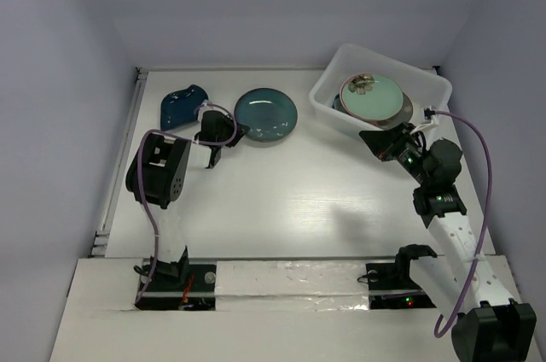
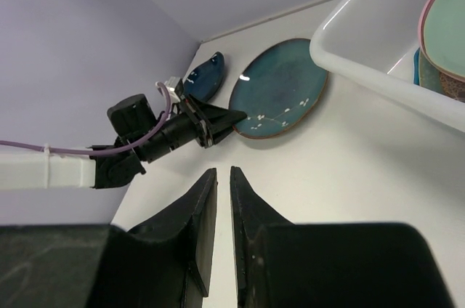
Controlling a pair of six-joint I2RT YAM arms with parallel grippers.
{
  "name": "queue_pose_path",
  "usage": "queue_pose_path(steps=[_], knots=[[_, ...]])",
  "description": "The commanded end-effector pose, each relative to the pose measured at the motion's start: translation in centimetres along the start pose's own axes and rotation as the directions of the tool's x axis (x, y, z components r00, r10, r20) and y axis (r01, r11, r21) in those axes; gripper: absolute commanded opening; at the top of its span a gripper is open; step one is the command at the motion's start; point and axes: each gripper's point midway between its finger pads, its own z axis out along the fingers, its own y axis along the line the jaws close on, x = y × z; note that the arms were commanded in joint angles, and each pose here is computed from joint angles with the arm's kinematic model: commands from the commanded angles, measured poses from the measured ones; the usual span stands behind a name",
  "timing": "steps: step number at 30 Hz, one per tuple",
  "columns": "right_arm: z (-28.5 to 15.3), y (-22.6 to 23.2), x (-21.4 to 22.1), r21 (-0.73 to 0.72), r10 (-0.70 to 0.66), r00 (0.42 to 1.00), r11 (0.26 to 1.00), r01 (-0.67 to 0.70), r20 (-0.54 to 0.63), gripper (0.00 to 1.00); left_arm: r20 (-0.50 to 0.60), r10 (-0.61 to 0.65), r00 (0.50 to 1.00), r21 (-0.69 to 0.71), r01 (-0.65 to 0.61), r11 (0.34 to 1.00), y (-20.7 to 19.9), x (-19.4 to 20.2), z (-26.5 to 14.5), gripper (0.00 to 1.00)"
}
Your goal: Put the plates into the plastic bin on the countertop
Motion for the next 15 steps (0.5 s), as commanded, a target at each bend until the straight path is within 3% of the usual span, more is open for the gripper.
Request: queue_pose_path(steps=[1,6,15], knots=[[0.0,1.2,-0.7,-0.049,-0.028,0.999,0.998,0.03,0.024,0.19,0.002,0.019,1.0,0.009,-0.019,1.0,-0.6,-0.3,0.2,0.0],[-0.2,1.3,-1.0,-0.041,-0.04,0.999,0.998,0.042,0.034,0.19,0.054,0.02,0.998,0.089,-0.025,0.996,-2.4,-1.6,-2.1,0.0],[-0.5,1.3,-1.3,-0.024,-0.05,0.997,0.998,0.051,0.053,0.2,0.182,0.003,0.983,0.311,-0.06,0.949,-9.7,-4.9,-11.1,0.0]])
